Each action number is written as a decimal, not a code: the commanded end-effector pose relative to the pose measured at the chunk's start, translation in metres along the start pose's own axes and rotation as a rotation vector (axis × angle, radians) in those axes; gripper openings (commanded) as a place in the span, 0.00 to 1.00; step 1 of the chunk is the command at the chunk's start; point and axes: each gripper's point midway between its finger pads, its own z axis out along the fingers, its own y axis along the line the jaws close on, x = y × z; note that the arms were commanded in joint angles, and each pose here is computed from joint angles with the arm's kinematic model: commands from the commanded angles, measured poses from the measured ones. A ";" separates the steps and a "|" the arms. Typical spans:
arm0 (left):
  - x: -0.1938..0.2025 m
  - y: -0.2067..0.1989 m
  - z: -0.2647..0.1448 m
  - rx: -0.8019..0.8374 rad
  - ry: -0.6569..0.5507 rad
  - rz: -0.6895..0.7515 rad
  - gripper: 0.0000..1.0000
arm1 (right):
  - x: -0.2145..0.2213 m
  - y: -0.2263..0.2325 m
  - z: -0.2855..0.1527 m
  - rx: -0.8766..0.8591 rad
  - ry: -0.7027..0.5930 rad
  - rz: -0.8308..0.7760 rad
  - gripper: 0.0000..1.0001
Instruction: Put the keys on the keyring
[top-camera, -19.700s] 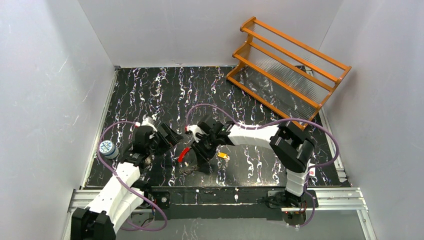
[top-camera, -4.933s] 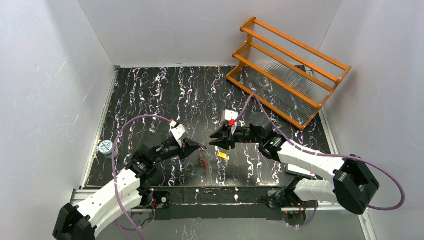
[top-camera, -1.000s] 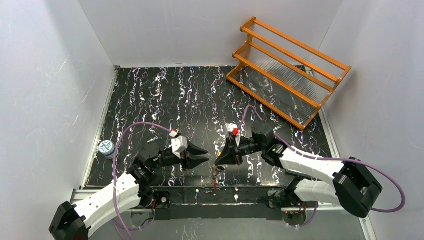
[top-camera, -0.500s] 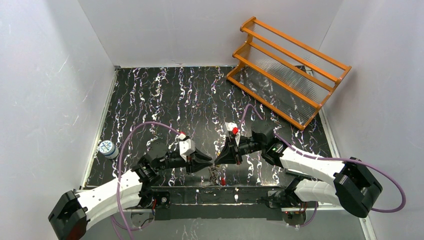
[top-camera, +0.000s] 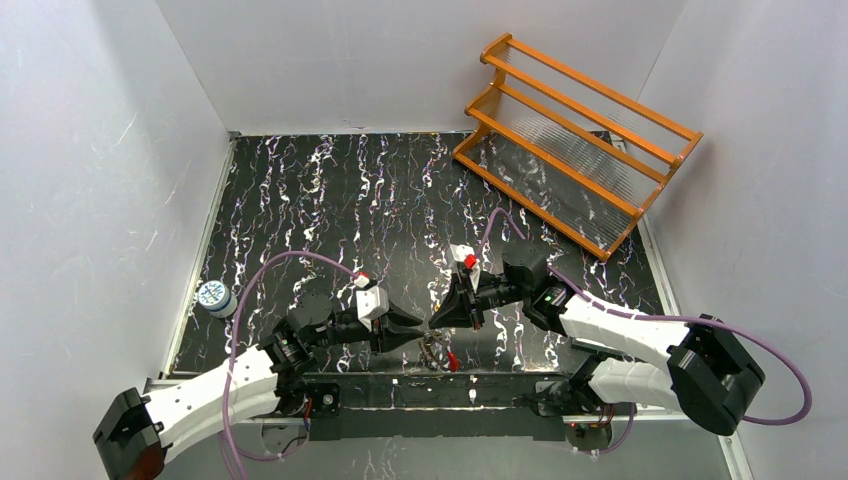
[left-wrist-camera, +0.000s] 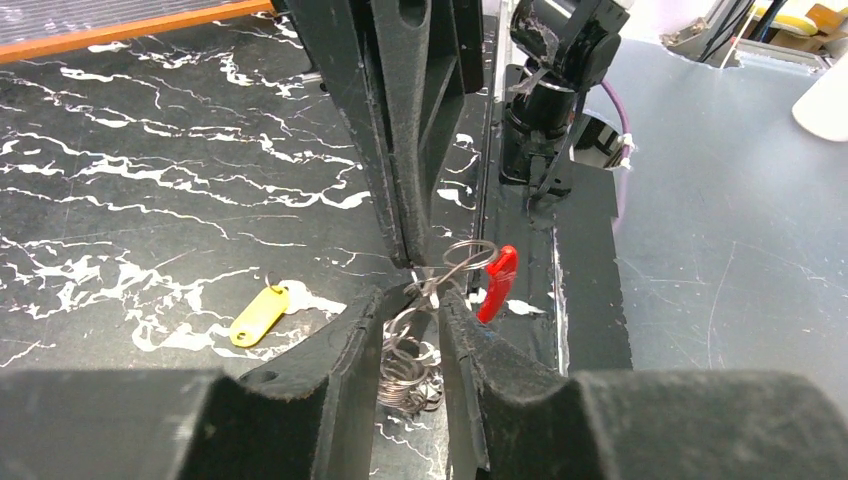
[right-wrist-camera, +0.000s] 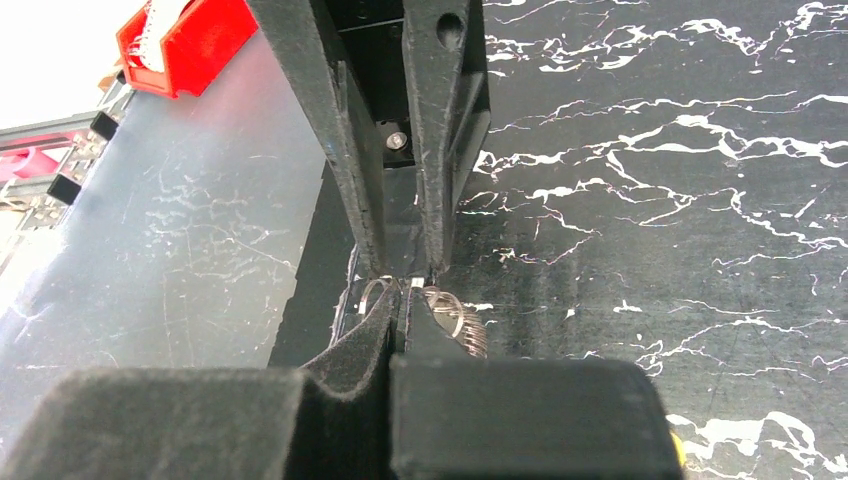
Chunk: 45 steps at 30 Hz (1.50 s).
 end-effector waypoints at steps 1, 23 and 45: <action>0.003 -0.002 -0.001 0.004 0.007 -0.006 0.26 | -0.030 0.001 0.001 0.002 -0.052 -0.075 0.01; -0.003 0.003 0.011 -0.034 -0.024 -0.053 0.27 | -0.034 0.002 0.002 -0.003 -0.056 -0.070 0.01; -0.022 0.022 -0.004 -0.152 0.062 0.123 0.00 | -0.070 -0.003 -0.013 0.142 -0.148 -0.196 0.64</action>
